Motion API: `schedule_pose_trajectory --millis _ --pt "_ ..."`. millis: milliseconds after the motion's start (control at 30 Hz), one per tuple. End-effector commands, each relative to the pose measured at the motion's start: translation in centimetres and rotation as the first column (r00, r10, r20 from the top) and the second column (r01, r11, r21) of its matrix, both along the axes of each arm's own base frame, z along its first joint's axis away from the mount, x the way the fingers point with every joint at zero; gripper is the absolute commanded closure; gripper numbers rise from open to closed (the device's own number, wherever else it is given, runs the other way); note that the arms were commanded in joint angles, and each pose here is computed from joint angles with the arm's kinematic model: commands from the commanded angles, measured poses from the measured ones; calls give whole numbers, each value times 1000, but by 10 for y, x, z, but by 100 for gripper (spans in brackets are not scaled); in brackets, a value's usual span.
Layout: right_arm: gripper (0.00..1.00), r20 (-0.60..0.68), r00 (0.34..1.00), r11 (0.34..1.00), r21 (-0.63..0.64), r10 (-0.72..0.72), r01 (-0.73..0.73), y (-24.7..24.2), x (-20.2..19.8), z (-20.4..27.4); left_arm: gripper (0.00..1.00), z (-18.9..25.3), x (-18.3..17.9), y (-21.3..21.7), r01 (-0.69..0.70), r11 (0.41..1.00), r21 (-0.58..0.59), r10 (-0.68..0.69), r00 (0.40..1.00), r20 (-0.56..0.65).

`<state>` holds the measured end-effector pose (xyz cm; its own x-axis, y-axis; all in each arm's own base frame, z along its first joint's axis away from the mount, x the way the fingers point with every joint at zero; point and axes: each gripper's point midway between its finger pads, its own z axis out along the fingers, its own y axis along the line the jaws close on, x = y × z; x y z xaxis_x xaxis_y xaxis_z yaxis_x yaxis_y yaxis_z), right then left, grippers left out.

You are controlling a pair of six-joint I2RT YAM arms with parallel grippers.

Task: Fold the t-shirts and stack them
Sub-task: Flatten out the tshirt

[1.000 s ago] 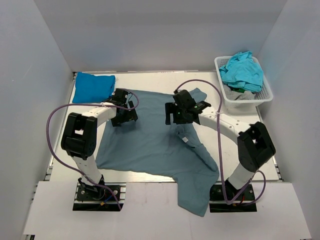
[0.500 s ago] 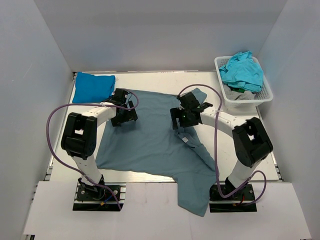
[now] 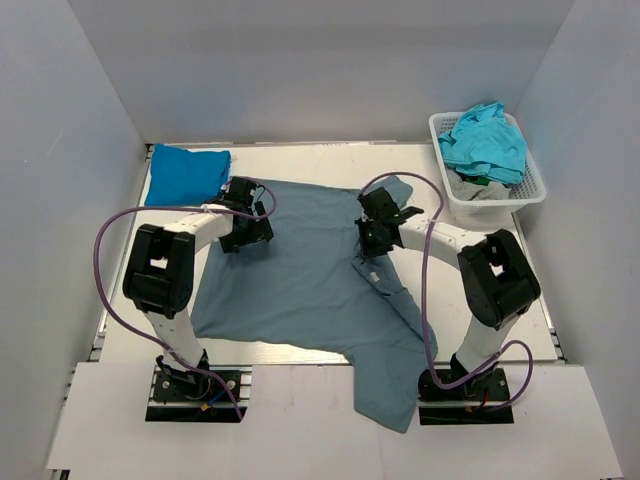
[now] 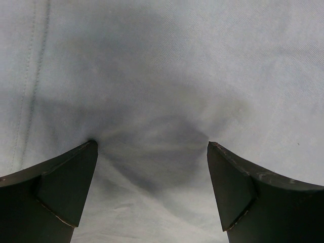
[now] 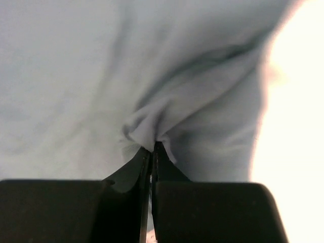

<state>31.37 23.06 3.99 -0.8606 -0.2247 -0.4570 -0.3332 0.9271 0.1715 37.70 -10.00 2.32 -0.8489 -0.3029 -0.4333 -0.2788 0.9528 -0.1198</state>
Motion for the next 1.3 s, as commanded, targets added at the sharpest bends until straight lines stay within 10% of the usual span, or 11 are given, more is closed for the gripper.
schedule_pose_trajectory --millis 0,333,600,633,667,700,933,1267 --pt "100 82 976 973 -93 -202 210 -44 27 15 1 -7 -4 22 -63 993 98 66 997 -29" --pt "100 188 869 824 -276 -458 494 -152 65 31 1 -6 2 22 -75 992 102 78 997 -26" --pt "100 347 732 583 -447 -586 678 -234 91 48 1 -6 9 24 -73 989 128 77 997 -29" --pt "88 359 725 561 -465 -588 685 -238 97 48 1 -6 9 24 -73 989 128 77 997 -29" --pt "57 351 729 563 -469 -588 680 -240 99 48 1 -6 12 24 -63 989 132 68 997 -29" --pt "46 355 728 571 -457 -586 682 -239 107 58 1 -7 12 22 -60 990 124 64 997 -32" --pt "10 175 866 847 -188 -469 497 -171 95 60 1 7 24 16 -48 992 113 47 999 13" --pt "10 98 949 954 48 -298 295 -114 93 54 1 64 49 -6 24 1000 14 -26 989 146"
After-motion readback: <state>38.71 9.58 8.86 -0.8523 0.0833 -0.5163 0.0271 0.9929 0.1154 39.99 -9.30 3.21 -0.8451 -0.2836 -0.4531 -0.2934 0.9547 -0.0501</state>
